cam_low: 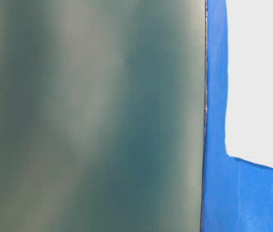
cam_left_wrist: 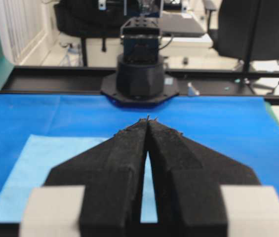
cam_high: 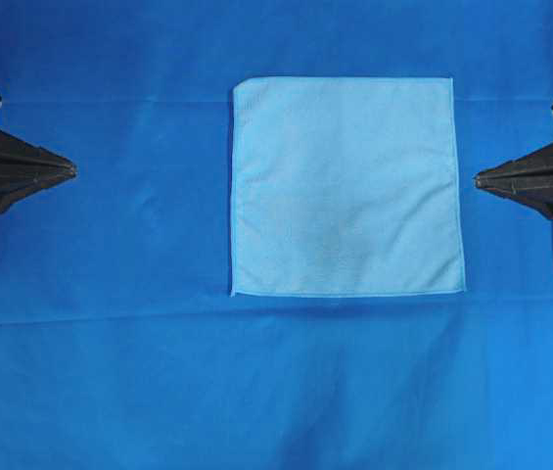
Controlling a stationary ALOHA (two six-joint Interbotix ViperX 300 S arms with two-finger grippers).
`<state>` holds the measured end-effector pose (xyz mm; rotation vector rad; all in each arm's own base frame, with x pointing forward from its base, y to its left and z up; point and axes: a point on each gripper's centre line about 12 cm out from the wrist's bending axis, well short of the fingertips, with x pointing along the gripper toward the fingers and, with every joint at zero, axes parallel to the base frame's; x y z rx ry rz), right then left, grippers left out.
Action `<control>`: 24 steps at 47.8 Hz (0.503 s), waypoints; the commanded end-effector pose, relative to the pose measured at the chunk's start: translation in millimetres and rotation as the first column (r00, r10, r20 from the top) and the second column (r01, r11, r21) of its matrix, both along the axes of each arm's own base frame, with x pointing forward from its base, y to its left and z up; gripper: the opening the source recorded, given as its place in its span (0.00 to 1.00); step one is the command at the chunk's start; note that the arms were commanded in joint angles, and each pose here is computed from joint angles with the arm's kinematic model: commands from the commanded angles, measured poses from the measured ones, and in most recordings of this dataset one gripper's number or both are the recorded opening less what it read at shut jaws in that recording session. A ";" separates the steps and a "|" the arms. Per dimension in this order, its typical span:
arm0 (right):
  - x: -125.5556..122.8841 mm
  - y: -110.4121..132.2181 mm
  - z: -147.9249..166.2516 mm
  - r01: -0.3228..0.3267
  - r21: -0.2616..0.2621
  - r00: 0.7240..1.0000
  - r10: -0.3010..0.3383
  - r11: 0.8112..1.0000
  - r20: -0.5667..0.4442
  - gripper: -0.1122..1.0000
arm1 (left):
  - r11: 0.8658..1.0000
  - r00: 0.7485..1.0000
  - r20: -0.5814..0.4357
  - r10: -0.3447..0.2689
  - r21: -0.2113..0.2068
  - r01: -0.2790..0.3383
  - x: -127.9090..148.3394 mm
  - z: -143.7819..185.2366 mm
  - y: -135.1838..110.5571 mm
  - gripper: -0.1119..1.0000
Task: Fold the light blue towel.
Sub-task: 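Move both grippers to the towel's near corners and grasp them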
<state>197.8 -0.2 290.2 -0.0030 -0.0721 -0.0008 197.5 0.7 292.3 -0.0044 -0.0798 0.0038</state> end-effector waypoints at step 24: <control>-3.0 -71.2 -33.2 0.356 0.047 0.883 -0.319 0.933 -0.345 0.10 | 0.984 0.969 -0.183 0.167 -0.026 -0.175 76.8 -30.9 46.5 0.10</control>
